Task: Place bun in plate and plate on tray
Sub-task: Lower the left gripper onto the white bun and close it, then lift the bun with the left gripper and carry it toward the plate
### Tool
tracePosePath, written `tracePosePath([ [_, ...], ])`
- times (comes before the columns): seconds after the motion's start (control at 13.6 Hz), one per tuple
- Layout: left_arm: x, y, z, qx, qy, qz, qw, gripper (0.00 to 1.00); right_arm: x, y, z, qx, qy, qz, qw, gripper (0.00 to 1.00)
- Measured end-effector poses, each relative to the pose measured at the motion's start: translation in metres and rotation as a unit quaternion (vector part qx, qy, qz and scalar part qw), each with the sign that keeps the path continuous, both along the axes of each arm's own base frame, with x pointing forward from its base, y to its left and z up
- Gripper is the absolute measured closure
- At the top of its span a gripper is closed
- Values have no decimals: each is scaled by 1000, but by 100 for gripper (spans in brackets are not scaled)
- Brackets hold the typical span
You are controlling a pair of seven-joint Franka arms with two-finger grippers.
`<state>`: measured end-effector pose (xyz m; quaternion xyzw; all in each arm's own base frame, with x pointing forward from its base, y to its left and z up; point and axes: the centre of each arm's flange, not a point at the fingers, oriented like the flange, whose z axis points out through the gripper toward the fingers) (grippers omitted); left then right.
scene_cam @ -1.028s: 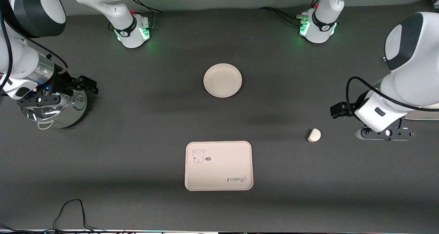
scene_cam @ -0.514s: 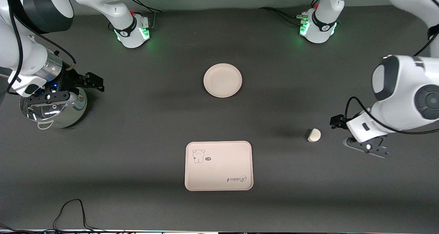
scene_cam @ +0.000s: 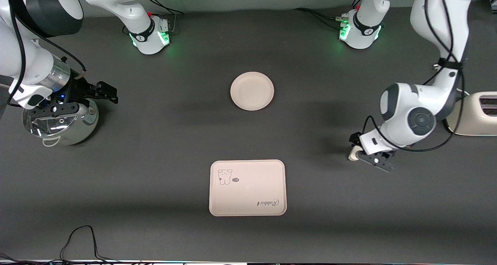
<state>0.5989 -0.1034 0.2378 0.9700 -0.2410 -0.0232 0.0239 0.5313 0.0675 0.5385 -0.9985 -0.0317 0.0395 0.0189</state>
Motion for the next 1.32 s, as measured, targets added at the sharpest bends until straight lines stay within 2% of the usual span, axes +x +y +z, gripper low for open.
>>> tracePosePath([
  [0.37,-3,-1,-28,-3,6,-56,998,0,0,0,0,0,0,0,1000,0],
  [0.88,2,3,-41,-5,-6,-67,998,6,0,0,0,0,0,0,1000,0],
  [1.03,3,3,-42,-6,-7,-69,998,26,0,0,0,0,0,0,1000,0],
  [1.1,4,2,-41,-6,-9,-70,997,40,0,0,0,0,0,0,1000,0],
  [1.32,7,2,-38,-6,-12,-70,997,71,-1,0,0,0,1,0,1000,0],
])
